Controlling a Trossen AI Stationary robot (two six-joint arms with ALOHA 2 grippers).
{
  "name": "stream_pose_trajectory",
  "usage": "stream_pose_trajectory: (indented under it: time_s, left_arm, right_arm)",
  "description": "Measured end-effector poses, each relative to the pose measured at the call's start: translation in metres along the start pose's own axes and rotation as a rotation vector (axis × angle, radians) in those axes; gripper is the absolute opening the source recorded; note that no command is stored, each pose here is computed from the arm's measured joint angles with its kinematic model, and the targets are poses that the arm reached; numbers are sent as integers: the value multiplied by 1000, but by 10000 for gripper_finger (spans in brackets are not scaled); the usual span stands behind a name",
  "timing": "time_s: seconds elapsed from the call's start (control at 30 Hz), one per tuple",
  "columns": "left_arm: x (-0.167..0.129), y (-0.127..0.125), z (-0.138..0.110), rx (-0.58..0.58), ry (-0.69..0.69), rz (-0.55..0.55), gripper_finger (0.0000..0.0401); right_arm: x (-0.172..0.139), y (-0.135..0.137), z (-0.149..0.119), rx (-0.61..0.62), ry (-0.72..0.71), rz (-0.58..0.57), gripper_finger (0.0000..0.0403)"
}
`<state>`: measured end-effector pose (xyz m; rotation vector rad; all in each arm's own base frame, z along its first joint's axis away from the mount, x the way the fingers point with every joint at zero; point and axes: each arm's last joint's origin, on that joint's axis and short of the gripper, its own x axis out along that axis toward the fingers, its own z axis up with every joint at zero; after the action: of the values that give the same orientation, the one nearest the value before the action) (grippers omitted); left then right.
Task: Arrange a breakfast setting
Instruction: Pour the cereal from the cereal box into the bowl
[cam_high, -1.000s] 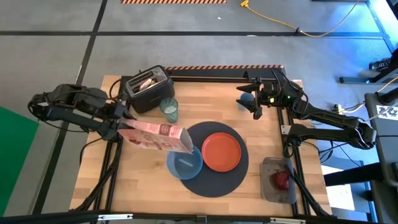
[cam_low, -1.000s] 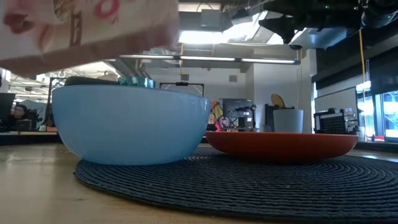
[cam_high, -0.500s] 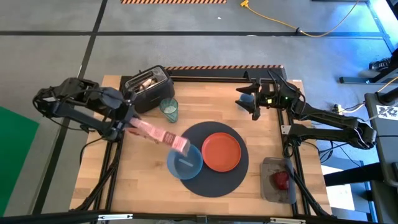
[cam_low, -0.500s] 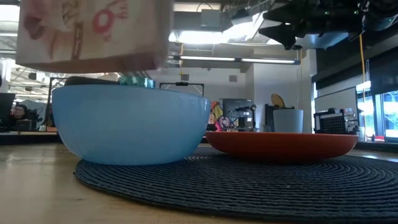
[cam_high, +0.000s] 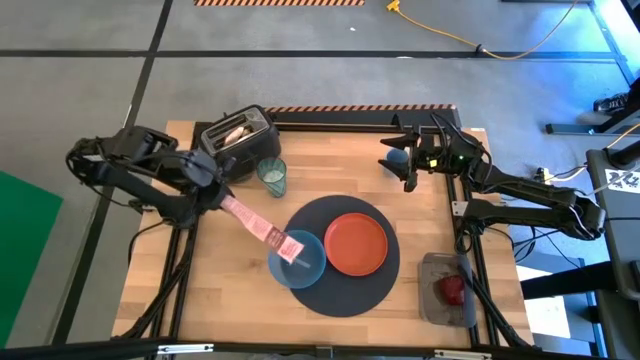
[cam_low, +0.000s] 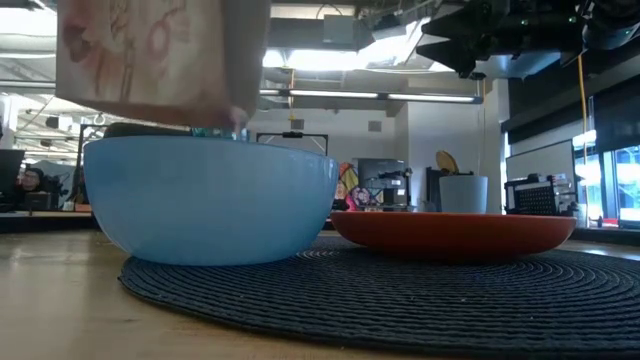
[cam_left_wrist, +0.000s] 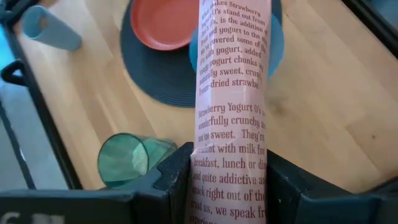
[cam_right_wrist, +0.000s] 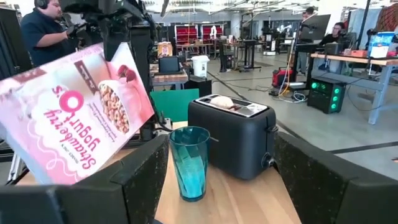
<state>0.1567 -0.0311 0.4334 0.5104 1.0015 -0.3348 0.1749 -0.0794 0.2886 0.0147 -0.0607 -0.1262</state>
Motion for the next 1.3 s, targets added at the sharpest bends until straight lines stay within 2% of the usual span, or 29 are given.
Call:
stream_pose_trajectory:
  time_s: [0.3, 0.53, 0.7, 1.03, 1.3]
  left_arm:
    - [17, -10, 18, 87, 61, -6, 142]
    - [18, -14, 18, 122, 106, 38, 142]
    - [20, -20, 24, 160, 89, 38, 142]
    - [19, -22, 21, 149, 123, 73, 142]
    - [26, -26, 28, 182, 143, 66, 142]
  right_arm:
    - [0, 0, 2, -12, -16, 1, 280]
    - [0, 0, 2, -26, -15, -10, 280]
    - [0, 0, 1, -26, -15, -10, 280]
    - [1, -1, 1, -24, -11, -14, 280]
    - [6, -3, -4, -17, 8, -27, 280]
